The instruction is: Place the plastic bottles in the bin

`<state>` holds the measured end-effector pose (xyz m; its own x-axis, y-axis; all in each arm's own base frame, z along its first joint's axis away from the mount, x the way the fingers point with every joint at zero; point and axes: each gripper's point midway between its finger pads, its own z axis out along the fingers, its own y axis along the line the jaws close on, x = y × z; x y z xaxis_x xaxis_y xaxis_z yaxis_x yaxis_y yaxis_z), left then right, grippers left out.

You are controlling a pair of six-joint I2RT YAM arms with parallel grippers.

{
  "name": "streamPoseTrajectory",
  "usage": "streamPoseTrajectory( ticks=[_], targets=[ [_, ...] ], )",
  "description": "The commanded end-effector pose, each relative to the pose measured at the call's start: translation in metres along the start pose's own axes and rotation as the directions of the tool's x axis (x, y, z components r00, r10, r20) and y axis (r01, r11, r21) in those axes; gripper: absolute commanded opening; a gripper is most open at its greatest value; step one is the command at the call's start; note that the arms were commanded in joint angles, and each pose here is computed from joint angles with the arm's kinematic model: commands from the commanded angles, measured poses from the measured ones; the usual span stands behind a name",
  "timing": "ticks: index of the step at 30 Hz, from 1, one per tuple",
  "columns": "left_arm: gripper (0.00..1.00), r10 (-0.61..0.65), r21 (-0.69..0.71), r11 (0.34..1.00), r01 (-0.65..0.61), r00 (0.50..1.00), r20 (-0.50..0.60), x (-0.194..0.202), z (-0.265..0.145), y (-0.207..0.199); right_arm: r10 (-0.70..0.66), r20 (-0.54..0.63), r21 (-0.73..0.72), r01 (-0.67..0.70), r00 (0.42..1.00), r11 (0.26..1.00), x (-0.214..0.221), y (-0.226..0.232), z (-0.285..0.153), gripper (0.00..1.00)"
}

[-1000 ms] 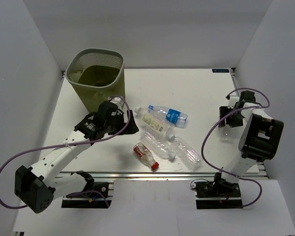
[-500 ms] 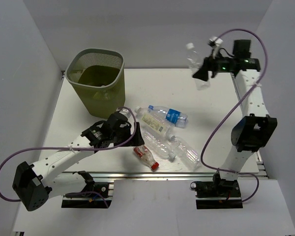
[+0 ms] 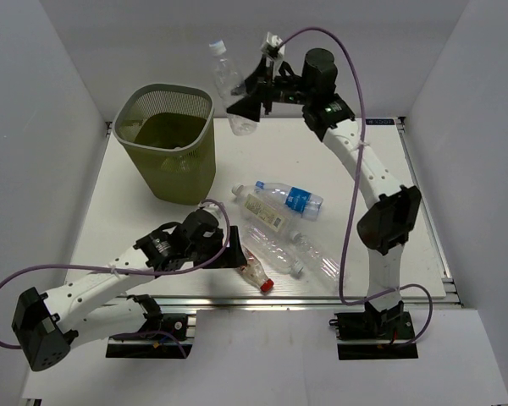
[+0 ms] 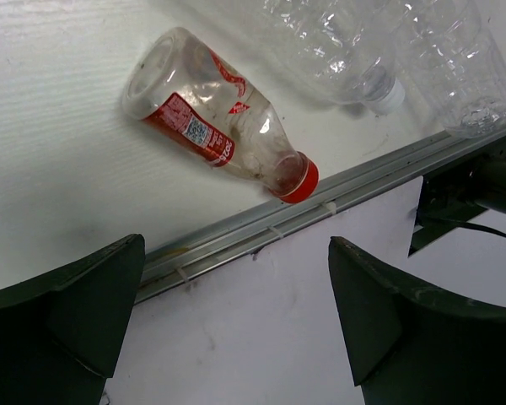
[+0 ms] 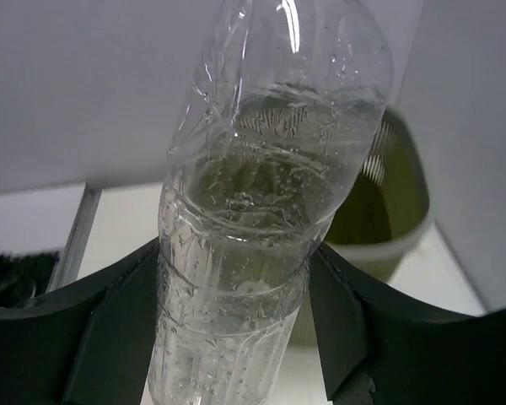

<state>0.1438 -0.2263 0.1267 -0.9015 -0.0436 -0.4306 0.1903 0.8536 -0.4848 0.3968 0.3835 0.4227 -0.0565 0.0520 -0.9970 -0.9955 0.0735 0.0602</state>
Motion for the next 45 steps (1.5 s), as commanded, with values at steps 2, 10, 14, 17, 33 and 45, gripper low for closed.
streamPoseTrajectory(
  ticks=[2,10,14,17,33,45],
  targets=[
    [0.99,-0.019,0.026,1.0,0.018,1.0,0.014,0.005,-0.001,-0.004,-0.093,0.229,-0.035,0.104,0.969,0.994,-0.063,0.023,0.037,0.1],
    [0.99,-0.027,0.055,0.998,0.029,0.999,-0.036,0.017,0.005,-0.014,-0.262,0.48,0.07,0.262,0.837,0.963,-0.086,0.031,0.103,0.12],
    [0.99,-0.045,0.051,0.998,0.047,0.998,-0.033,0.017,0.005,-0.015,-0.276,0.456,0.141,0.238,0.846,0.961,-0.047,0.019,0.134,0.21],
    [0.99,-0.058,0.063,0.996,0.06,0.998,-0.033,0.019,0.0,-0.018,-0.336,0.428,0.231,0.258,0.839,0.938,-0.03,0.004,0.145,0.58],
    [0.99,-0.293,-0.156,0.945,0.286,0.956,-0.024,0.009,0.044,-0.036,-0.349,0.098,0.647,0.207,0.932,0.734,-0.074,-0.089,-0.002,0.9],
    [0.99,-0.37,-0.289,0.862,0.416,0.907,0.199,0.003,0.071,-0.014,0.163,-0.213,0.703,0.035,0.963,0.711,0.102,-0.04,-0.237,0.38]
  ],
)
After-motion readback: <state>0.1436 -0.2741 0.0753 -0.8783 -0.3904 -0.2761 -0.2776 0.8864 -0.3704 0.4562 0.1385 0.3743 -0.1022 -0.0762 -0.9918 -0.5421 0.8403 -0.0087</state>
